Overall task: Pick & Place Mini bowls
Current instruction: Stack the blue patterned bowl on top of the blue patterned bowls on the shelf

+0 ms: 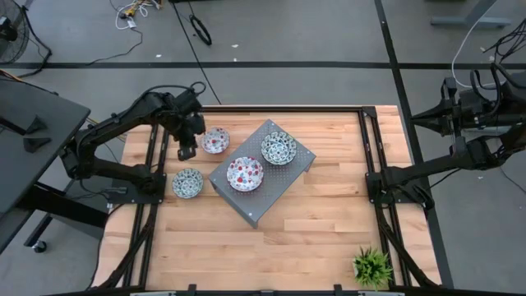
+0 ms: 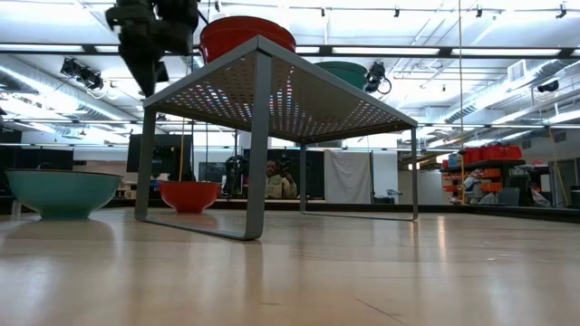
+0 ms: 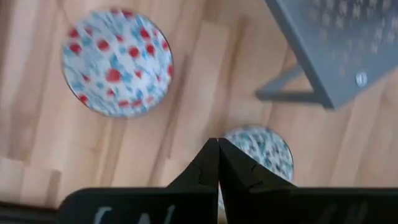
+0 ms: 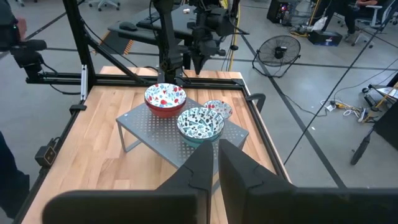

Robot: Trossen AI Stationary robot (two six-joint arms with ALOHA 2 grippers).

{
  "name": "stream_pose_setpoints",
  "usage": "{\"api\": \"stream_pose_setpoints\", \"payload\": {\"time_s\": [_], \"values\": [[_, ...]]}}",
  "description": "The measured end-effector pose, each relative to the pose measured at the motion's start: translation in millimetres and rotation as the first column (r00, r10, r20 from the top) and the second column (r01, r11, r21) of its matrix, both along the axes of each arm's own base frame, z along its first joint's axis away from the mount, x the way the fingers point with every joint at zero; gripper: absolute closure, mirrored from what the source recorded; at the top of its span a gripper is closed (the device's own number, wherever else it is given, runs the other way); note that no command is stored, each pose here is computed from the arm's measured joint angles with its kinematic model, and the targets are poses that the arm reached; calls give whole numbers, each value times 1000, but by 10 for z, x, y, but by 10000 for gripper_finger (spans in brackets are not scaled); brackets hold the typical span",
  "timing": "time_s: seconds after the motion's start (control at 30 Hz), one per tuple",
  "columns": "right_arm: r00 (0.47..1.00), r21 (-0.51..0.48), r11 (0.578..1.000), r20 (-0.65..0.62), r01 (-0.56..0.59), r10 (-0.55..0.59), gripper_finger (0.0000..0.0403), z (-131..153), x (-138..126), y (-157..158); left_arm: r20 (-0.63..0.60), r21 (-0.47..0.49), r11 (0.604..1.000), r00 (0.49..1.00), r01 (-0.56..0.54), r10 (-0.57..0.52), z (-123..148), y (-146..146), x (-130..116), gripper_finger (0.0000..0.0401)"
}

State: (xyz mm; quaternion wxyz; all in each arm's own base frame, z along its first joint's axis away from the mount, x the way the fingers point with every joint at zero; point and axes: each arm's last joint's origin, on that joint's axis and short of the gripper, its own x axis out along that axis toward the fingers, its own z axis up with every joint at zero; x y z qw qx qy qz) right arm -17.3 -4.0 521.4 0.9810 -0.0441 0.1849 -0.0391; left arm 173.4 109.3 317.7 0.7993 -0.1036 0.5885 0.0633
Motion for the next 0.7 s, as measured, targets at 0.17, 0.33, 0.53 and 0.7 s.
{"api": "stream_pose_setpoints", "payload": {"time_s": [0.17, 0.33, 0.53, 0.7], "values": [[1000, 0, 1000, 0, 0, 0, 376, 0, 0, 0, -76, -53, 998, 997, 21, -25, -17, -140, -11, 398], [1000, 0, 1000, 0, 0, 0, 376, 0, -1, 0, -126, -97, 994, 990, 46, -58, -8, -318, -17, 398], [1000, 0, 1000, 0, -1, 1, 376, 0, -1, 0, -95, -109, 989, 989, 103, -114, 63, -557, -34, 398], [1000, 0, 1000, 0, 0, 0, 376, 0, 0, 0, -61, -120, 987, 992, 104, -112, 120, -722, -63, 398]]}}
